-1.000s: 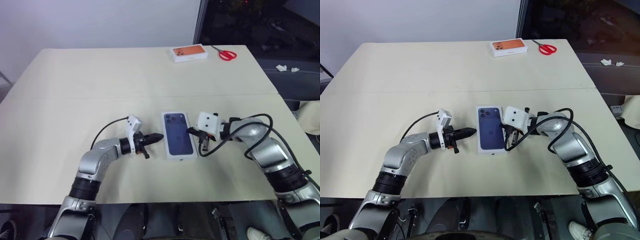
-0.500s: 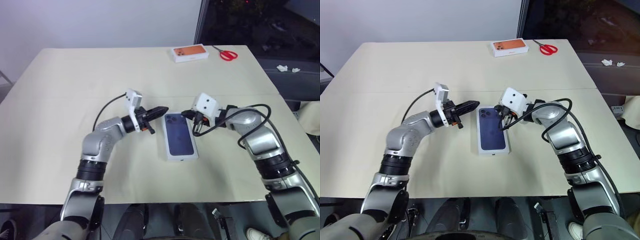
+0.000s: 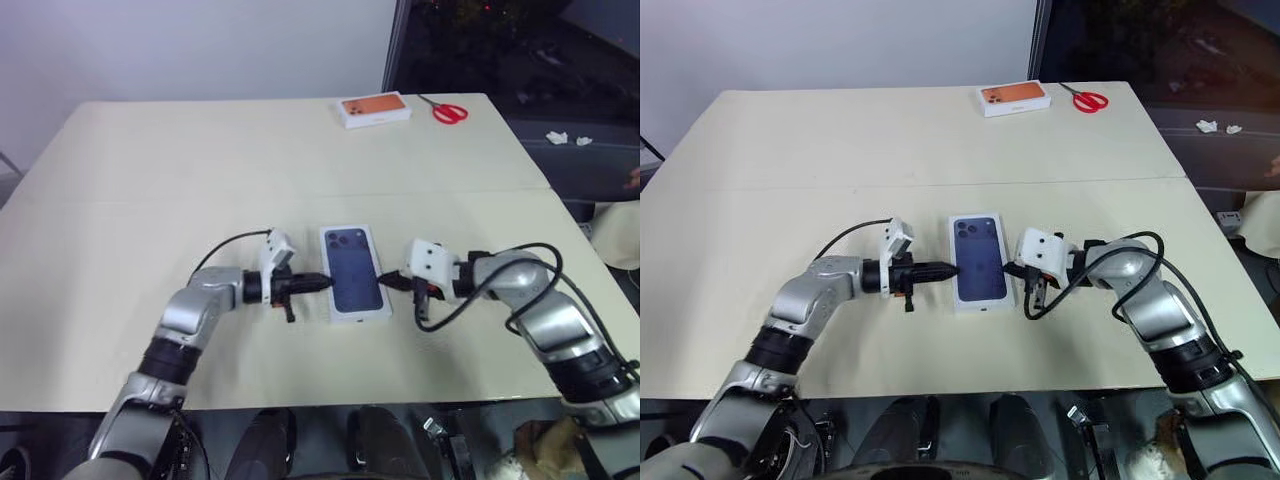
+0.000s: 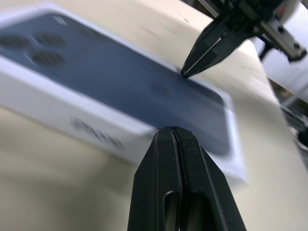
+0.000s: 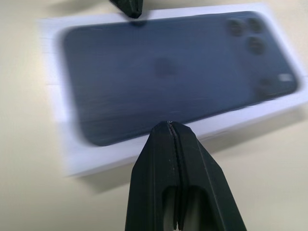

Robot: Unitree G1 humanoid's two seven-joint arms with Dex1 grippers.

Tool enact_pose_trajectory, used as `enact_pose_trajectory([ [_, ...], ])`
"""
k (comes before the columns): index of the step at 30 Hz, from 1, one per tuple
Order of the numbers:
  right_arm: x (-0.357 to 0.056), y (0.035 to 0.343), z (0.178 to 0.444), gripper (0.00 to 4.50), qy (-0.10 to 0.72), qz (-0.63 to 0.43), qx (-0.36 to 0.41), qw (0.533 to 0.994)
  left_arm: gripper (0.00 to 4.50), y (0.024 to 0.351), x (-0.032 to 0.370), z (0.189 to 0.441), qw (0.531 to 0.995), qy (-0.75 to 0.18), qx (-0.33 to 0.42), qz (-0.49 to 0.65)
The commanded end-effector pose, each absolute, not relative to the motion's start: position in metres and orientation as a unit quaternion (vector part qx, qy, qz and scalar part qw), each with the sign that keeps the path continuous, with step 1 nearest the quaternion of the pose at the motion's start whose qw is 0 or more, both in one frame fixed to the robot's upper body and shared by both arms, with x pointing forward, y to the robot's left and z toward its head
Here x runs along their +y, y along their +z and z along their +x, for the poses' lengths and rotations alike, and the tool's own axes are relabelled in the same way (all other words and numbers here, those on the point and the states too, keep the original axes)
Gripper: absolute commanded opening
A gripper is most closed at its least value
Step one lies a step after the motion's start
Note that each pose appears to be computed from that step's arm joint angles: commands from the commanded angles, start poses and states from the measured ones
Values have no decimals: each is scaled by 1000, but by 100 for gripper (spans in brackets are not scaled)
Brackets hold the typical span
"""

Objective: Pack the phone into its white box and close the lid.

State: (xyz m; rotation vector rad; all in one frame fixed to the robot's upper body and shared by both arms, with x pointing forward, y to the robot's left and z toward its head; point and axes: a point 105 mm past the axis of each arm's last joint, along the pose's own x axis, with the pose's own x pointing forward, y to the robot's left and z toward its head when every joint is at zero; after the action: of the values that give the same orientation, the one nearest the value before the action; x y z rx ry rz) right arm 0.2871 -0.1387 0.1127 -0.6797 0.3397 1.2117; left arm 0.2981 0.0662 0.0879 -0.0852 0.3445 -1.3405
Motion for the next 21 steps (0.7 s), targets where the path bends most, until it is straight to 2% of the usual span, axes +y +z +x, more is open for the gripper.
enact_pose_trajectory([
  [1,-136,110,261,3,610,-289,182,715,0,88,64,281,745,-643,168,-48],
  [4,-133,124,277,3,588,-255,162,750,0,99,74,292,772,-614,152,-62],
  [5,-131,136,286,1,577,-225,143,772,26,106,82,298,786,-599,141,-64],
  [7,-130,156,302,56,557,-190,104,802,84,119,100,313,817,-562,114,-56],
  [8,-129,162,305,82,554,-187,92,806,128,123,106,317,828,-549,104,-49],
  [10,-130,168,308,184,553,-182,80,809,233,129,115,320,836,-539,94,-44],
  [14,-139,187,318,384,541,-146,50,827,435,160,167,324,864,-499,58,-37],
  [15,-141,188,318,431,541,-145,50,827,450,164,172,323,866,-495,54,-39],
  [16,-144,187,317,442,543,-154,50,824,450,166,180,322,871,-487,57,-30],
  [21,-160,184,314,442,547,-190,50,814,450,162,218,305,885,-456,92,-12],
])
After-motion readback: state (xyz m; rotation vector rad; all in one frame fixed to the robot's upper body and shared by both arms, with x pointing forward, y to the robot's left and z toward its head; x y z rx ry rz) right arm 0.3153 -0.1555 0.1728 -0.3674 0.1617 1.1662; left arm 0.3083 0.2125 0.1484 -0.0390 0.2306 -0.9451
